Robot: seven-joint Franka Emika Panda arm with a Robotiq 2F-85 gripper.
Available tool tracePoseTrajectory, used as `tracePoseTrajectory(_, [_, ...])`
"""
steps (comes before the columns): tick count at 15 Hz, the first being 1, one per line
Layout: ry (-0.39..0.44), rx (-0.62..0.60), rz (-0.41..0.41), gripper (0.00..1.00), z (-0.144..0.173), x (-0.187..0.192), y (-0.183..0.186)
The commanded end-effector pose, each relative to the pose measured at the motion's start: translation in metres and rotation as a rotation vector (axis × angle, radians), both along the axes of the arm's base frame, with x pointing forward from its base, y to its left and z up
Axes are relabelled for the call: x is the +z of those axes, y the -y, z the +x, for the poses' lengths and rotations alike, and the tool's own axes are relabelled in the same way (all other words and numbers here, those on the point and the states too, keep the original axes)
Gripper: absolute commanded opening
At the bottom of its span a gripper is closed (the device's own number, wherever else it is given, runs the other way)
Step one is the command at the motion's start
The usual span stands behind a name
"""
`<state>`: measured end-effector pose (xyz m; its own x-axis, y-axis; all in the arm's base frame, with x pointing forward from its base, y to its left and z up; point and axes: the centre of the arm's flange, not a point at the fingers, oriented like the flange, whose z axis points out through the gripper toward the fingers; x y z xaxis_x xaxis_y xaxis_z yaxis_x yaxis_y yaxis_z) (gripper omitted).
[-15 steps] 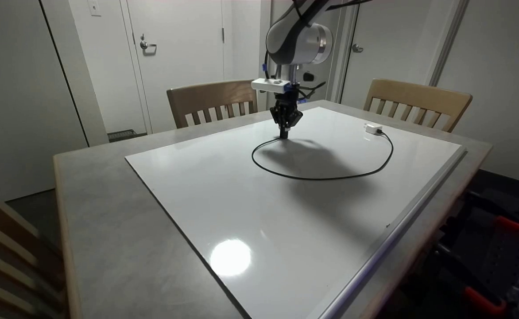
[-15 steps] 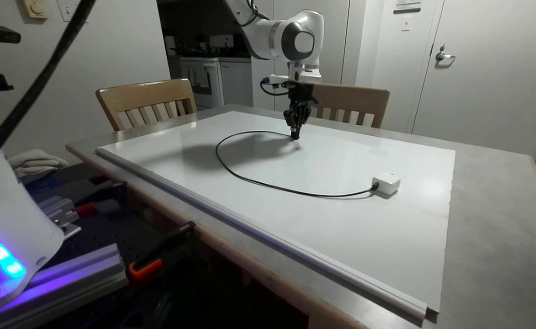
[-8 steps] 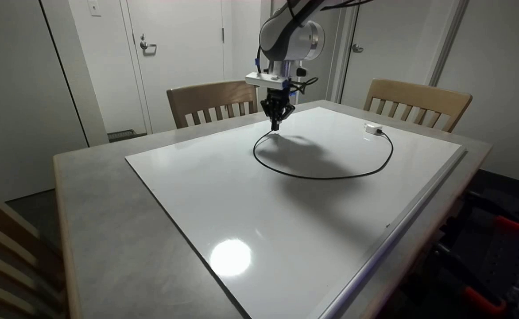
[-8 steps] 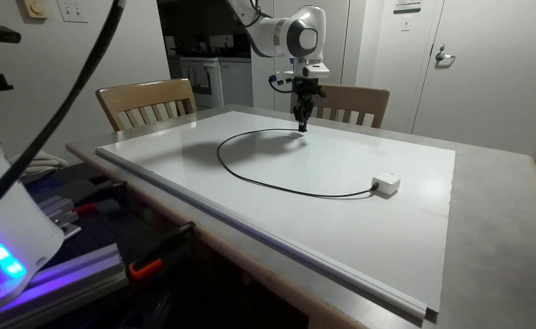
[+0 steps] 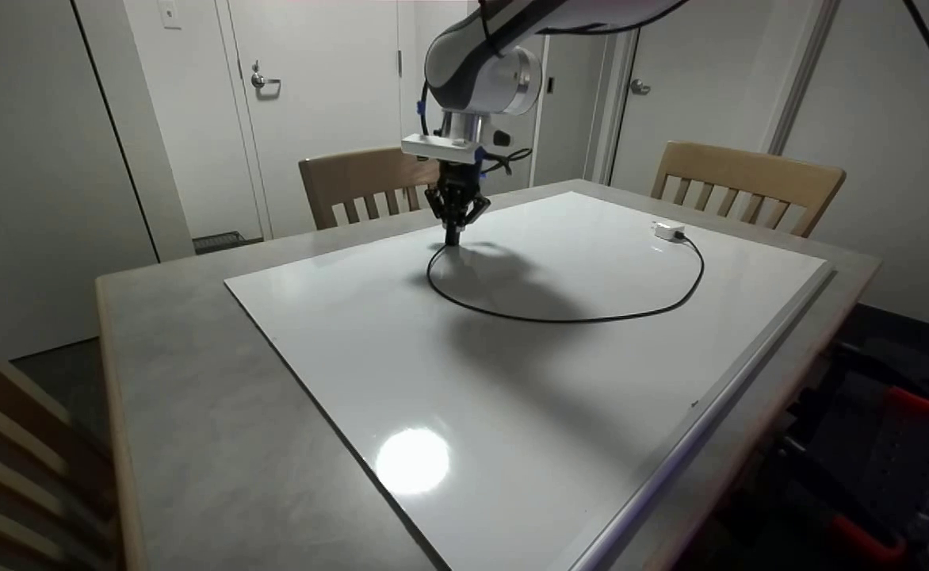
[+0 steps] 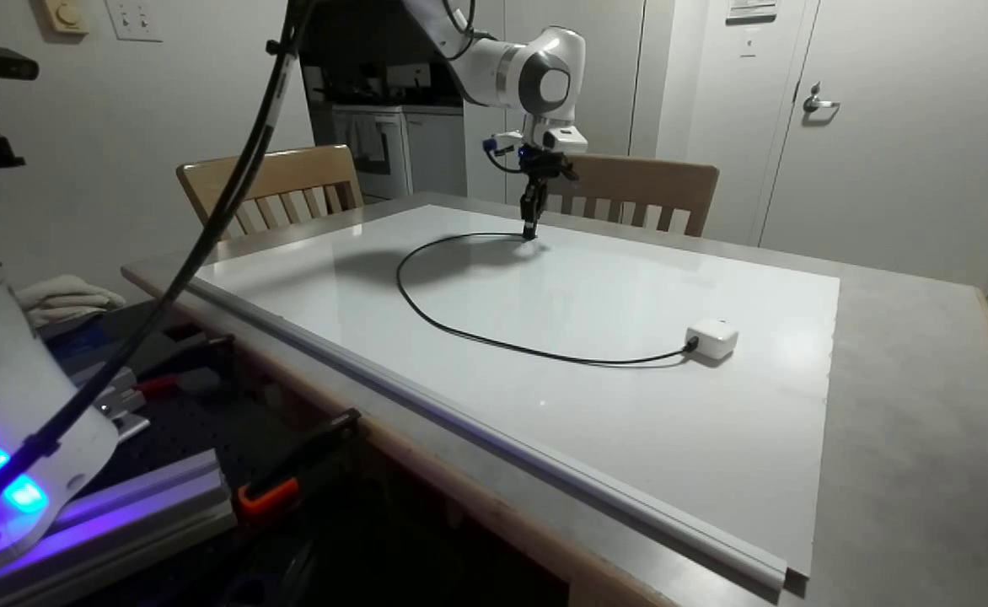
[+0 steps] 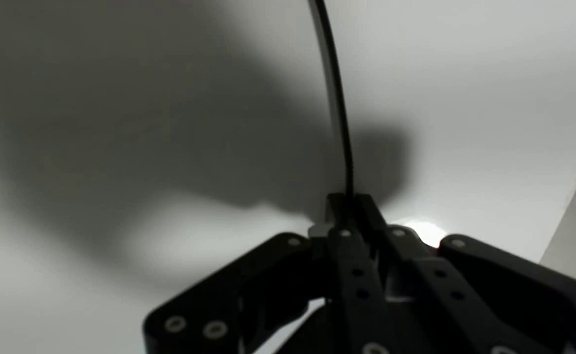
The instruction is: Straighten the charger on the table
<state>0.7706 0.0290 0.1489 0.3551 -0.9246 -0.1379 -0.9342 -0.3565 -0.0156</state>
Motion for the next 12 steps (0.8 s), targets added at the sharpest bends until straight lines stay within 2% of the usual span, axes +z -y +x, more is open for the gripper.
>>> tracePoseTrajectory(1, [0.001,0.002,0.001,0.07,0.0011,0.0005,-0.0015])
tracePoseTrajectory(10, [-0.002,0.002,0.002,0.07,0.0026,-0.0001,-0.0004])
tracePoseTrajectory(11, [-0.004,0.011,0.004,0.02,0.0027,-0.0008,-0.0003])
tracePoseTrajectory(12, [-0.001,0.037,0.005,0.02,0.0055,-0.0011,-0.0008])
